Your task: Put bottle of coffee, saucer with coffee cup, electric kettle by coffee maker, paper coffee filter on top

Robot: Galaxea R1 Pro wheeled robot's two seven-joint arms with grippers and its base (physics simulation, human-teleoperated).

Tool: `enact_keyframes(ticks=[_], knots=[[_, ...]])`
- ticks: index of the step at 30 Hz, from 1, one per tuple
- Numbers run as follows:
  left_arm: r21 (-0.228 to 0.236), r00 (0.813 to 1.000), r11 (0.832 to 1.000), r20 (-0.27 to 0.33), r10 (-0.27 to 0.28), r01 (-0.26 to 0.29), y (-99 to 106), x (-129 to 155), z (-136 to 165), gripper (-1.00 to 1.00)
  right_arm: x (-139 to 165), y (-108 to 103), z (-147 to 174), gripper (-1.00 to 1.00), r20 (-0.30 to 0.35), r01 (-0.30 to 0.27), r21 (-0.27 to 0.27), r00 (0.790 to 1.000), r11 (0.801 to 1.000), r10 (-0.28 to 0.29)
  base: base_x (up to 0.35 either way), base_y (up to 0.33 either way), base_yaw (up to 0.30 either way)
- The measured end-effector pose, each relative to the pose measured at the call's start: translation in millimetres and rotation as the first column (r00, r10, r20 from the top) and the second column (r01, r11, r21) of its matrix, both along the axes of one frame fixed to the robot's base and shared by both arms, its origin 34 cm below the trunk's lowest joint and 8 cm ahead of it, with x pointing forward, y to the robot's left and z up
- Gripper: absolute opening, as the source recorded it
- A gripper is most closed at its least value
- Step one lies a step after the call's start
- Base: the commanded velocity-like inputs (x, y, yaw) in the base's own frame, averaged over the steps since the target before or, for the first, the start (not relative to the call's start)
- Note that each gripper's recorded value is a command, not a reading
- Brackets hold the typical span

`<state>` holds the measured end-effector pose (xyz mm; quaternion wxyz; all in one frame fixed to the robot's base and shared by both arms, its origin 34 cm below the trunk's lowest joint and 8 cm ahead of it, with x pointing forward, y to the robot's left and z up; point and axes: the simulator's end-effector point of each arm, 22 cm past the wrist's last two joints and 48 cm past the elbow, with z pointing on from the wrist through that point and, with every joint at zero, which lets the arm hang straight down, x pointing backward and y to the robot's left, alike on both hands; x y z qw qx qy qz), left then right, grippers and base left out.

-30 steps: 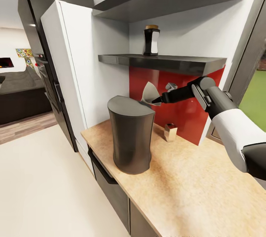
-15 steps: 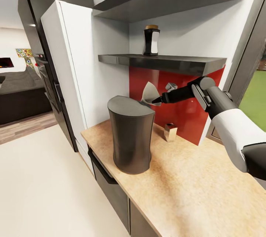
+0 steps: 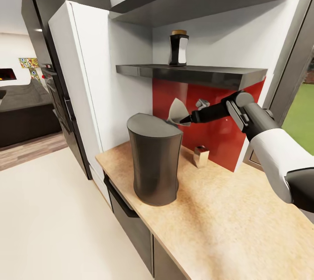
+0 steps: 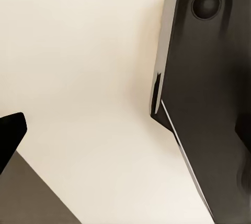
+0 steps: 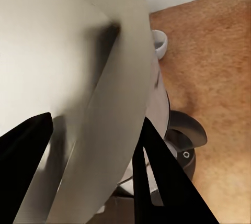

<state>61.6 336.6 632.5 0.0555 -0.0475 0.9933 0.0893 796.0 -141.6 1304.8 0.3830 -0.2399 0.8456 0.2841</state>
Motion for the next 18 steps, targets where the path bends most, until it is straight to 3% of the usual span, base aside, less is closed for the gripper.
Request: enact_keyframes(ticks=[3,4,18], knots=[[0.000,1.000,1.000,0.000,0.000,0.000,-0.1,-0.1,0.0,1.00,0.1,-0.4,-1.1,-1.00,-0.004,0.001,0.001,1.000,1.000,-0.001,0.000,0.000,0.000],[0.000,1.000,1.000,0.000,0.000,0.000,0.0,-0.1,0.0,1.00,0.1,-0.5,-1.4,1.00,-0.004,0.001,0.001,1.000,1.000,-0.001,0.000,0.000,0.000],[0.000,1.000,1.000,0.000,0.000,0.000,0.0,-0.2,0.0,1.00,0.2,-0.4,-0.8,1.00,-0.003,0.001,0.002,1.000,1.000,-0.001,0.000,0.000,0.000]])
